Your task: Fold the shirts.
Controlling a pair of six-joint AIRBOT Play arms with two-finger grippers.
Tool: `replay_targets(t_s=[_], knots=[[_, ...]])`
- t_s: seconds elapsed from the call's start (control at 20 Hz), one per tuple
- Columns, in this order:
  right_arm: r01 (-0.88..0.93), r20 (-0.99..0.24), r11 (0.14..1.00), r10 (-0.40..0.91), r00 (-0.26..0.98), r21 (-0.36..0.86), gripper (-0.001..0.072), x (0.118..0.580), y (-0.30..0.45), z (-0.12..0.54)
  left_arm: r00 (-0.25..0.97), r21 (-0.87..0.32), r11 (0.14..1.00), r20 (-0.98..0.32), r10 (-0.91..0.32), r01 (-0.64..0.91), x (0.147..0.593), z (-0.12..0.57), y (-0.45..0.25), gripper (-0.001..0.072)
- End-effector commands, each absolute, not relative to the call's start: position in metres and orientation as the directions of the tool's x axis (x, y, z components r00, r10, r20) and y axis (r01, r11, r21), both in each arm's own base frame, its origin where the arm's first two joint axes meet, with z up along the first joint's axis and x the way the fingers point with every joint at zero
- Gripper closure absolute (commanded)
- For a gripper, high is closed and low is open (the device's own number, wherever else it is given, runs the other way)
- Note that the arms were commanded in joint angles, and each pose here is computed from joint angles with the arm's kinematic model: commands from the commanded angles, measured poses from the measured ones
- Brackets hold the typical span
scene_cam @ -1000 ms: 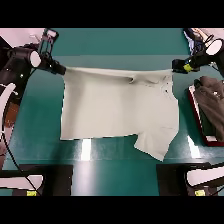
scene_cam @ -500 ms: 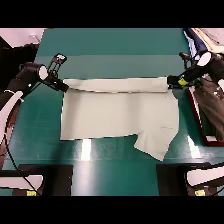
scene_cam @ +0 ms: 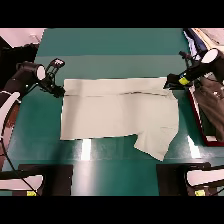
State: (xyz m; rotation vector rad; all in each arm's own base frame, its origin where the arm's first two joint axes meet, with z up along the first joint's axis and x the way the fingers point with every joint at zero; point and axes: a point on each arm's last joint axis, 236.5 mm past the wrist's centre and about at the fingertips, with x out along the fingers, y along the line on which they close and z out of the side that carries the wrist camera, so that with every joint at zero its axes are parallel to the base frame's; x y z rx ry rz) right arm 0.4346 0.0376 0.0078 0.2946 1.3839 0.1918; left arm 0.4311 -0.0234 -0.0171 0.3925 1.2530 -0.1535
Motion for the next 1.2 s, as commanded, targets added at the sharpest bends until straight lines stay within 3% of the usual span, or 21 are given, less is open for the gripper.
replay_targets(t_s=[0.0, 0.15, 0.35, 0.45, 0.65, 0.9, 1.15], knots=[[-0.034, -0.923, 0.947, 0.32, 0.212, 0.32, 0.0323, 0.419, 0.043, 0.053, 0.26, 0.123, 0.966, -0.964, 0.061, 0.228, 0.399, -0.004, -0.03, 0.0219], [-0.087, -0.912, 0.948, 0.317, 0.26, 0.305, 0.0324, 0.403, 0.045, 0.09, 0.285, -0.034, 0.982, -0.954, -0.087, 0.185, 0.367, 0.002, -0.06, 0.022], [-0.13, -0.886, 0.951, 0.31, 0.344, 0.282, 0.0324, 0.395, 0.046, 0.125, 0.244, -0.064, 0.995, -0.966, -0.083, 0.081, 0.31, -0.014, -0.051, 0.022], [-0.143, -0.879, 0.951, 0.309, 0.364, 0.275, 0.0324, 0.392, 0.046, 0.134, 0.212, -0.135, 0.99, -0.969, -0.124, -0.036, 0.29, -0.026, -0.045, 0.0321], [-0.148, -0.879, 0.95, 0.311, 0.362, 0.275, 0.0325, 0.388, 0.047, 0.137, 0.158, -0.346, 0.923, -0.934, -0.321, -0.17, 0.265, -0.042, -0.052, 0.0318], [-0.149, -0.885, 0.949, 0.313, 0.346, 0.277, 0.0326, 0.384, 0.047, 0.135, 0.016, -0.397, 0.887, -0.914, -0.405, -0.238, 0.214, -0.07, -0.048, 0.0318], [-0.149, -0.885, 0.949, 0.313, 0.344, 0.277, 0.0326, 0.384, 0.048, 0.135, 0.037, -0.461, 0.852, -0.884, -0.467, -0.248, 0.211, -0.079, -0.062, 0.0318]])
